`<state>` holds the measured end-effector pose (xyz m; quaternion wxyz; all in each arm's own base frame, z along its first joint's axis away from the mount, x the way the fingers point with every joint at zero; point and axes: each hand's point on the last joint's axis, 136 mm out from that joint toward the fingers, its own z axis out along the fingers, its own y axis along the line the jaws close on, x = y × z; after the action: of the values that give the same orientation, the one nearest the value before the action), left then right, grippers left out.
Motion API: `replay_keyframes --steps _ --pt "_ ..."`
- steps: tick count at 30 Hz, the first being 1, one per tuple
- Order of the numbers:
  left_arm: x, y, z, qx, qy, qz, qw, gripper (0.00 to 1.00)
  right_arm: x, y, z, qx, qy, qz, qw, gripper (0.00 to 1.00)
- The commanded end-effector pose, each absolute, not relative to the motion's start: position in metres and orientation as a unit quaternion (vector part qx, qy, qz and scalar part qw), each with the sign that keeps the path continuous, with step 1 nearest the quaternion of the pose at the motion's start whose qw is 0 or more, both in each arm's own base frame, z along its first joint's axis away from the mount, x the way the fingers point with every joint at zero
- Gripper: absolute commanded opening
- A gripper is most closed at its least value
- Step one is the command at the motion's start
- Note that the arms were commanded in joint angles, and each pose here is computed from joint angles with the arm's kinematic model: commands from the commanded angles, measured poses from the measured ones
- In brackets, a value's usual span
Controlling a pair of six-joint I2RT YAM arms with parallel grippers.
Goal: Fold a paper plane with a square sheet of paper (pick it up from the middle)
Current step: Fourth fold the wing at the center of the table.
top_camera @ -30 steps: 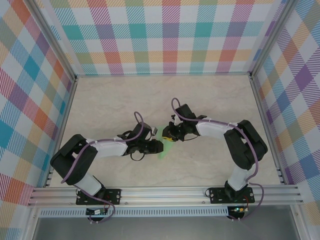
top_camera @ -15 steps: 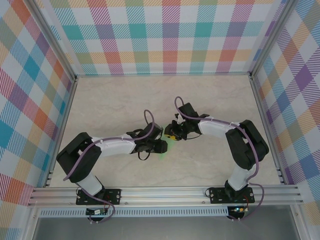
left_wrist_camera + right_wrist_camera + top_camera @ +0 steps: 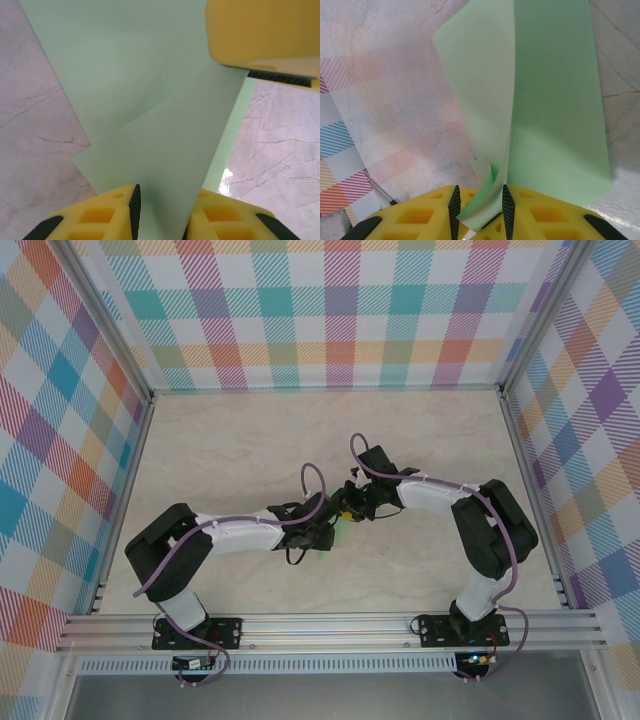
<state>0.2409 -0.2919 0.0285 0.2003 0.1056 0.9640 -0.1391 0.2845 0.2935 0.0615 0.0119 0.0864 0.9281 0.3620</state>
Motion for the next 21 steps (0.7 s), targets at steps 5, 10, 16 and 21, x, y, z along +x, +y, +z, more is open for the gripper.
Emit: replay_keyframes --steps 5,10,16,21 --pt "0.238 -0.296 0.036 0.114 0.96 -0.145 0.21 0.16 0.289 0.293 0.074 0.081 0.927 0.367 0.021 0.31" --pt "0.236 -0.3 0.038 0.116 0.957 -0.164 0.211 0.11 0.287 0.291 0.076 0.079 0.927 0.365 0.024 0.32" --pt "0.234 -0.305 0.038 0.114 0.955 -0.18 0.208 0.1 0.284 0.283 0.079 0.08 0.931 0.354 0.03 0.36" --pt "0.233 -0.307 0.038 0.108 0.951 -0.197 0.212 0.14 0.278 0.276 0.076 0.083 0.934 0.347 0.031 0.37"
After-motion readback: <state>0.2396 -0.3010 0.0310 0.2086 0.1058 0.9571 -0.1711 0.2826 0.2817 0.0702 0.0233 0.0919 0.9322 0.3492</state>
